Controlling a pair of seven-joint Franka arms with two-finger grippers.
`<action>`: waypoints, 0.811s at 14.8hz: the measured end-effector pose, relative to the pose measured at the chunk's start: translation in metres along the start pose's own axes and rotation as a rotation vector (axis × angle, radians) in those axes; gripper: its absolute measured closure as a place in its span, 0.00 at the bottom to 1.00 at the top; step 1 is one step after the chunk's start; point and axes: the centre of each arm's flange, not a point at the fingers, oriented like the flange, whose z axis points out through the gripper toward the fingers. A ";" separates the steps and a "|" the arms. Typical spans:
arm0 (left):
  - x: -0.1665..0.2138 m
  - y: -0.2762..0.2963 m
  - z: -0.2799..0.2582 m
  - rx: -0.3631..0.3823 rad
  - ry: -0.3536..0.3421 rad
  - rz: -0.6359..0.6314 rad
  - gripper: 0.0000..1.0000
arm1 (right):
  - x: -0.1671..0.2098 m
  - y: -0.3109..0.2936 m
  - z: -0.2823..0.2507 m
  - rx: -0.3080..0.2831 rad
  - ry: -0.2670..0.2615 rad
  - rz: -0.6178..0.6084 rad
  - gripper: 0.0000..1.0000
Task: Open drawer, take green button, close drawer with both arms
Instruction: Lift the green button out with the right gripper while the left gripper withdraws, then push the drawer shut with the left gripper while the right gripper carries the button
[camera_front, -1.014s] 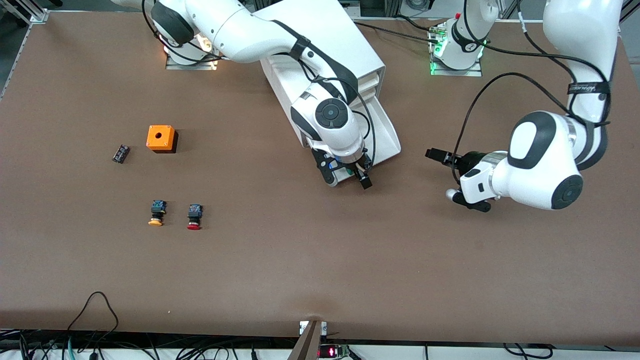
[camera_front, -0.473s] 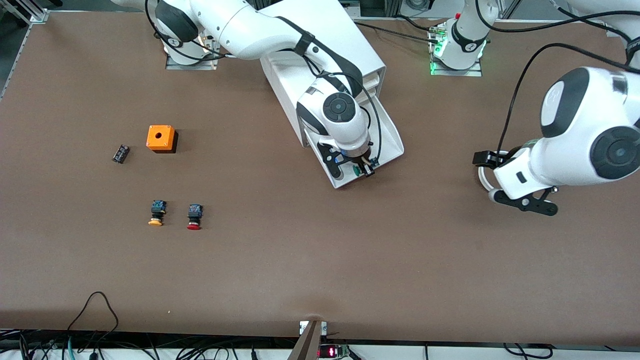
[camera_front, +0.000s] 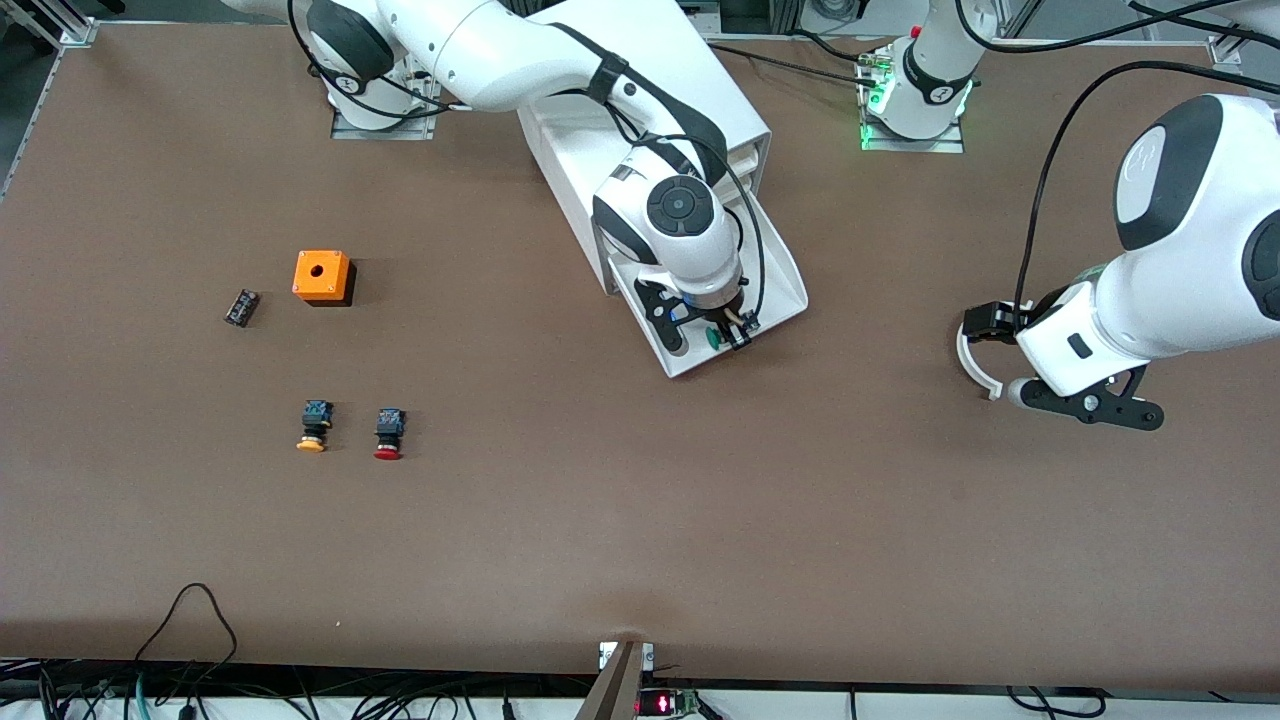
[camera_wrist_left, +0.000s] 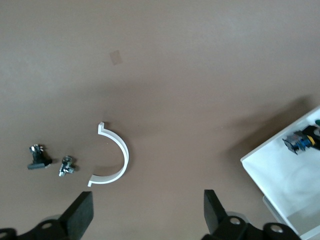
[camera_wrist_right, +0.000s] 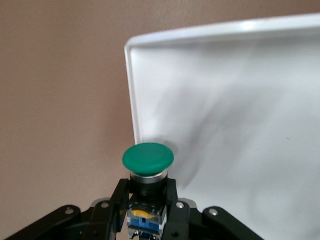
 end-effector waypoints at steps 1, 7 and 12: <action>0.000 0.005 -0.001 0.001 0.003 -0.044 0.04 | 0.002 -0.004 -0.012 0.009 0.004 -0.001 0.66; 0.018 0.056 -0.005 -0.034 0.174 -0.344 0.15 | 0.064 -0.028 -0.071 -0.038 0.054 -0.213 0.66; 0.024 0.090 0.083 -0.113 0.269 -0.556 0.14 | 0.159 -0.033 -0.128 -0.215 0.065 -0.534 0.66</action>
